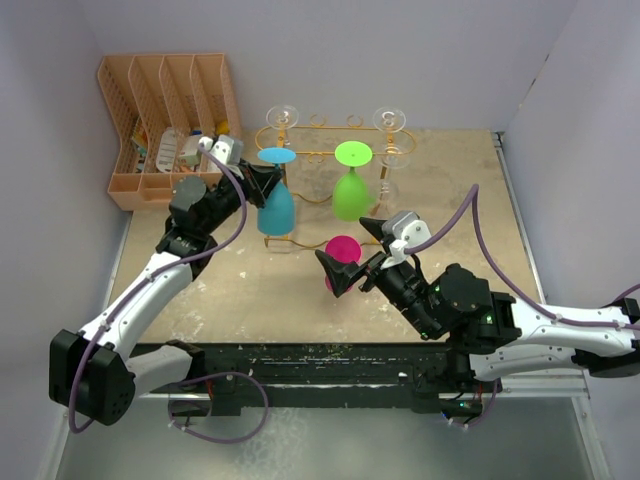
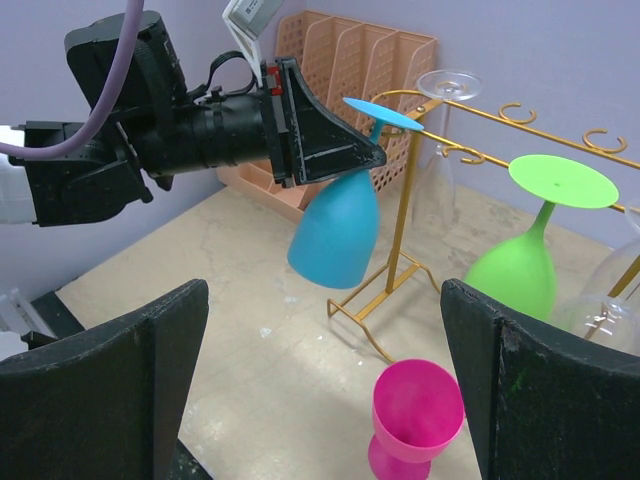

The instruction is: Place the wine glass upside down on the wine glass rack

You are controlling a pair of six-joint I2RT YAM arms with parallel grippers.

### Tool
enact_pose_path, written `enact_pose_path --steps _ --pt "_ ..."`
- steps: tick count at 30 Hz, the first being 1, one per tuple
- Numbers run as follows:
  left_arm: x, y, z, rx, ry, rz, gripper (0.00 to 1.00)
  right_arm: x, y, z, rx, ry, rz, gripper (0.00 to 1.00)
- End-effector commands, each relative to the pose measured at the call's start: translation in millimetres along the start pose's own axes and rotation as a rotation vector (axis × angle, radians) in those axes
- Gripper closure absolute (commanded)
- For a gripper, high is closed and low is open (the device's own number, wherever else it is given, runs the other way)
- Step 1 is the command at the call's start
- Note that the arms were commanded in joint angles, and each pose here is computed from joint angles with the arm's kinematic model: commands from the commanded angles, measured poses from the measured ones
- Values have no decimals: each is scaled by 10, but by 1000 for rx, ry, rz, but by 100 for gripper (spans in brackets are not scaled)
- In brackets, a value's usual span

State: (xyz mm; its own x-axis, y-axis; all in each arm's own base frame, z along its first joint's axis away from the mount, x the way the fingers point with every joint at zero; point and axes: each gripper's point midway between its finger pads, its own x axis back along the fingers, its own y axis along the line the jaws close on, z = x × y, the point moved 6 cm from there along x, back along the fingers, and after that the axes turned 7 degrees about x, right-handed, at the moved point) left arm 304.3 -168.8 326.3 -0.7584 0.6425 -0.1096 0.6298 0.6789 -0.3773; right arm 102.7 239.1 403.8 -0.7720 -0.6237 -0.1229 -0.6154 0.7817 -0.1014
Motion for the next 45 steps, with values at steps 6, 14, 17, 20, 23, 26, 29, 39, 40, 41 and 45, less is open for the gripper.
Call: enact_pose_path --steps 6,14,17,20,23,26,29,39,40,41,45 --pt "11 48 24 -48 -60 -13 93 13 -39 -96 -9 -17 1 0" --pt "41 91 80 -53 -66 -37 53 14 -12 -71 -3 -1 -17 0" --pt "44 92 72 -54 -69 -39 49 27 1 -61 -6 12 -35 0" --pt "58 81 58 -53 -70 -41 40 54 41 -13 34 43 -91 0" --pt "97 64 41 -58 -69 -42 35 86 115 78 138 94 -189 0" --pt "161 22 52 -72 -55 -24 16 81 151 156 222 189 -219 0" --pt "274 -23 29 -88 -47 -27 0 -94 228 455 252 315 -194 2" --pt "848 -37 139 -122 168 -189 0 -649 -132 1356 59 689 -69 36" --pt "904 -28 152 -135 197 -208 0 -658 -152 1405 54 704 -62 41" --pt "966 -7 180 -139 231 -239 0 -663 -154 1443 49 719 -63 46" --pt "1253 102 251 -157 318 -394 0 -692 -94 1673 39 796 -78 55"
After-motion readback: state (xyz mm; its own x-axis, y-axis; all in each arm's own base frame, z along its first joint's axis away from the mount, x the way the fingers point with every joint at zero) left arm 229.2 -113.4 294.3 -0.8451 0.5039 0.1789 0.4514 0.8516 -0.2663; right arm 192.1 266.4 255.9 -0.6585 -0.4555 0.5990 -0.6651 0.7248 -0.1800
